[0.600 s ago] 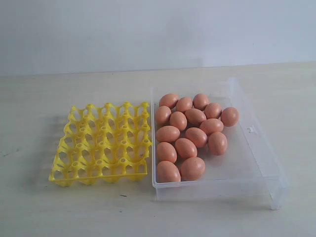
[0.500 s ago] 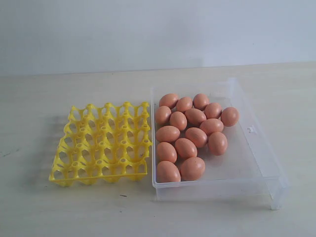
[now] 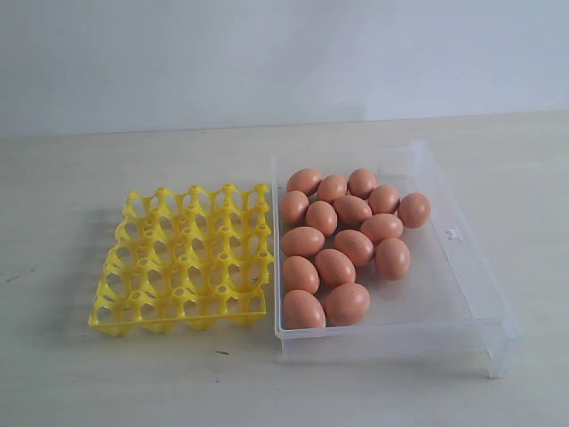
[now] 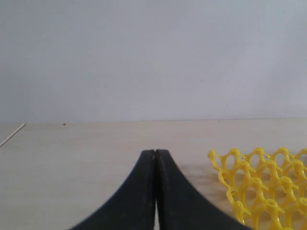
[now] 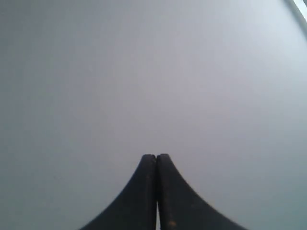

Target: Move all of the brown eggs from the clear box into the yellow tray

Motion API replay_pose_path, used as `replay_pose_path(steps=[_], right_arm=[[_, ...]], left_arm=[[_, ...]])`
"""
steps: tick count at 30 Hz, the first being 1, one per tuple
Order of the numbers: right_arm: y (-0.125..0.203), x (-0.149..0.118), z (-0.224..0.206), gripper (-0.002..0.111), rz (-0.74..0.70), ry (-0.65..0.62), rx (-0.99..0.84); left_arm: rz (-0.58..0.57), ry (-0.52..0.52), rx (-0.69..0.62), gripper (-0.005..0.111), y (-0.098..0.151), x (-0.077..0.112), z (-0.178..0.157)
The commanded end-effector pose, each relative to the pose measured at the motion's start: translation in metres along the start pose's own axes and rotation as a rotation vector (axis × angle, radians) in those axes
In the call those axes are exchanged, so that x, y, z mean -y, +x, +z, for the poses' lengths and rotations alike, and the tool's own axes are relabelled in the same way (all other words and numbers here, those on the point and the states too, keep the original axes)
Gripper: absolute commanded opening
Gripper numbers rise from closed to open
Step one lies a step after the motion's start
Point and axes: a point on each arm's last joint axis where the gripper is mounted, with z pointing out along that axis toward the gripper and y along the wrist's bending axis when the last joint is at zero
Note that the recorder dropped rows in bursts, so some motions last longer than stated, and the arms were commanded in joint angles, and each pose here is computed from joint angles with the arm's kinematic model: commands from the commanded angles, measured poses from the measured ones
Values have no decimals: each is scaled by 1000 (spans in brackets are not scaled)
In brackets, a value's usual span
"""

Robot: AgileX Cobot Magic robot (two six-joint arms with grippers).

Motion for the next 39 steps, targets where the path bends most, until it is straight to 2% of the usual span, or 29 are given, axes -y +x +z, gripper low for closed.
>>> replay_pose_path(steps=[1,4,7,9,11,13,15,19,23,27,33,35,39], right_arm=[[-24,-11,28,0,79,2,-145],[-38,-23,85,0,114,23,-325],[-27,-32,137,0,107,51,-701],[-17,-36,166,0,104,65,-851],[-9,-37,187,0,142,83,-881],[-6,-42,195,0,289,105,-905],[-2,-46,201,0,289,58,-929],[25,-59,213,0,181,-172,-1154],[61,-62,218,0,191,-285,-1452],[88,-67,222,2,134,-365,-1635],[121,-82,217,18,-30,-410,-1779],[132,-87,213,29,-79,-424,-1818],[152,-96,210,58,-83,-428,-1875]], left_arm=[[-11,6,5,0,1,0,0],[-11,6,5,0,1,0,0],[-11,6,5,0,1,0,0],[-11,6,5,0,1,0,0],[-11,6,5,0,1,0,0],[-11,6,5,0,1,0,0],[-11,6,5,0,1,0,0],[-11,6,5,0,1,0,0],[-11,6,5,0,1,0,0],[-11,6,5,0,1,0,0],[-11,6,5,0,1,0,0],[-11,6,5,0,1,0,0],[-11,6,5,0,1,0,0]])
